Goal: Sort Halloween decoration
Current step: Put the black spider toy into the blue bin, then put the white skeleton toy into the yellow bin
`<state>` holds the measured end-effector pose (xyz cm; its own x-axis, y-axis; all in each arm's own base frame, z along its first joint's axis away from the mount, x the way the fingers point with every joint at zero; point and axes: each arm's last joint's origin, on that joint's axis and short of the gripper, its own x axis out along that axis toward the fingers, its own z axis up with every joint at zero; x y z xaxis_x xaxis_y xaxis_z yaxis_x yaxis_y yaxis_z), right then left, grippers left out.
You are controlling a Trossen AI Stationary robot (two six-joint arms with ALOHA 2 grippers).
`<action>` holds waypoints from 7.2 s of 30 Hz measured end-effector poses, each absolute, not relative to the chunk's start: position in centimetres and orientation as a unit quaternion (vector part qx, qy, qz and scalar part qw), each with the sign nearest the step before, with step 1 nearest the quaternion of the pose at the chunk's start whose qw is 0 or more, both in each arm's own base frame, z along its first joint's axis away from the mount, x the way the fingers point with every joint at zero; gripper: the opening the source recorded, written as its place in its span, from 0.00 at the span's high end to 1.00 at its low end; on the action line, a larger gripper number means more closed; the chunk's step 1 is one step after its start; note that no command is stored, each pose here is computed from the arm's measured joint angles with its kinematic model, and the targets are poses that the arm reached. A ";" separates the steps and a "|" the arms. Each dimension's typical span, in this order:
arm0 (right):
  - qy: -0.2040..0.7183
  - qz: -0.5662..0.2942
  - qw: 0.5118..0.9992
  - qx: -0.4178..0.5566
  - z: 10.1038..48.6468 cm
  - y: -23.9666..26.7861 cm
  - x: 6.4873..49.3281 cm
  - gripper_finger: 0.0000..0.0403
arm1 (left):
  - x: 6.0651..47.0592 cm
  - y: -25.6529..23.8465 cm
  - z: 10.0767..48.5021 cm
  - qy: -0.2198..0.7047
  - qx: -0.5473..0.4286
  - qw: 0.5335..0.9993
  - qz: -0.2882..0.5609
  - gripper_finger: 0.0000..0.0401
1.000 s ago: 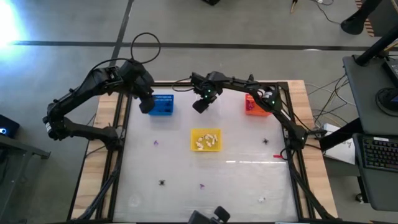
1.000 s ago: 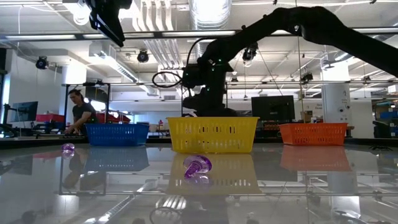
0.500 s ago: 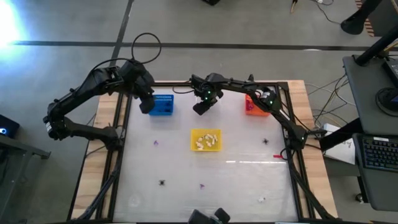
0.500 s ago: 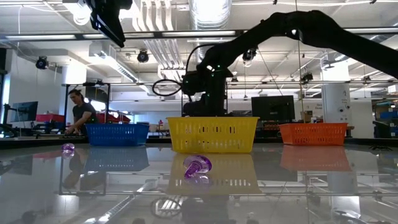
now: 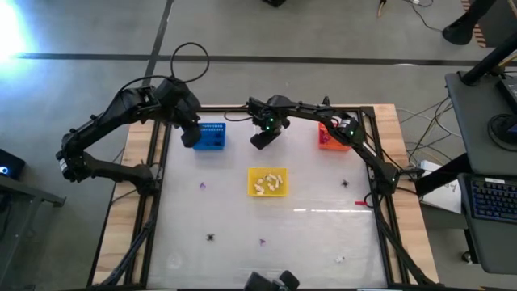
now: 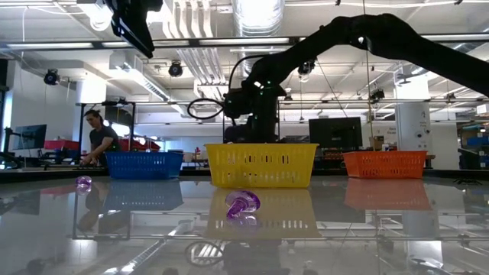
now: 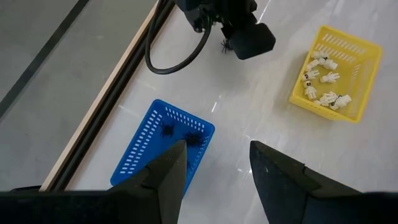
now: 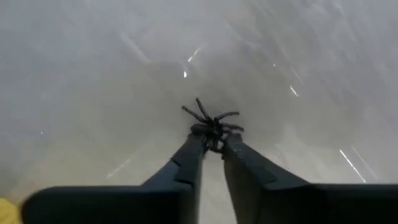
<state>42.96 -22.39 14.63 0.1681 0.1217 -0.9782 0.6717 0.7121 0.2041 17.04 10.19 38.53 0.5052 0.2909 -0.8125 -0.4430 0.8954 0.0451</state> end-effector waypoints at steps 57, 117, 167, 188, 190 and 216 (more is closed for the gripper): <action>0.275 -0.145 0.867 0.390 25.3 -19.1 51.2 0.98 | 16.3 9.7 38.8 0.456 -0.060 0.865 0.200 0.60; 0.607 -0.322 0.664 0.294 33.8 3.9 26.8 0.67 | 15.5 9.3 38.4 0.501 -0.042 0.847 0.173 0.60; 0.664 0.082 0.730 0.140 18.1 22.3 17.1 0.62 | 15.4 9.2 38.3 0.492 -0.113 0.837 0.213 0.60; 0.685 0.077 0.719 0.088 13.3 23.5 18.1 0.63 | 15.4 9.2 38.3 0.488 -0.131 0.834 0.223 0.60; 0.687 0.069 0.717 0.091 13.1 23.5 18.1 0.64 | 15.4 9.2 38.3 0.488 -0.131 0.834 0.223 0.60; 0.596 -0.017 0.754 0.276 19.2 20.3 20.0 0.96 | 15.4 9.2 38.2 0.491 -0.132 0.833 0.221 0.60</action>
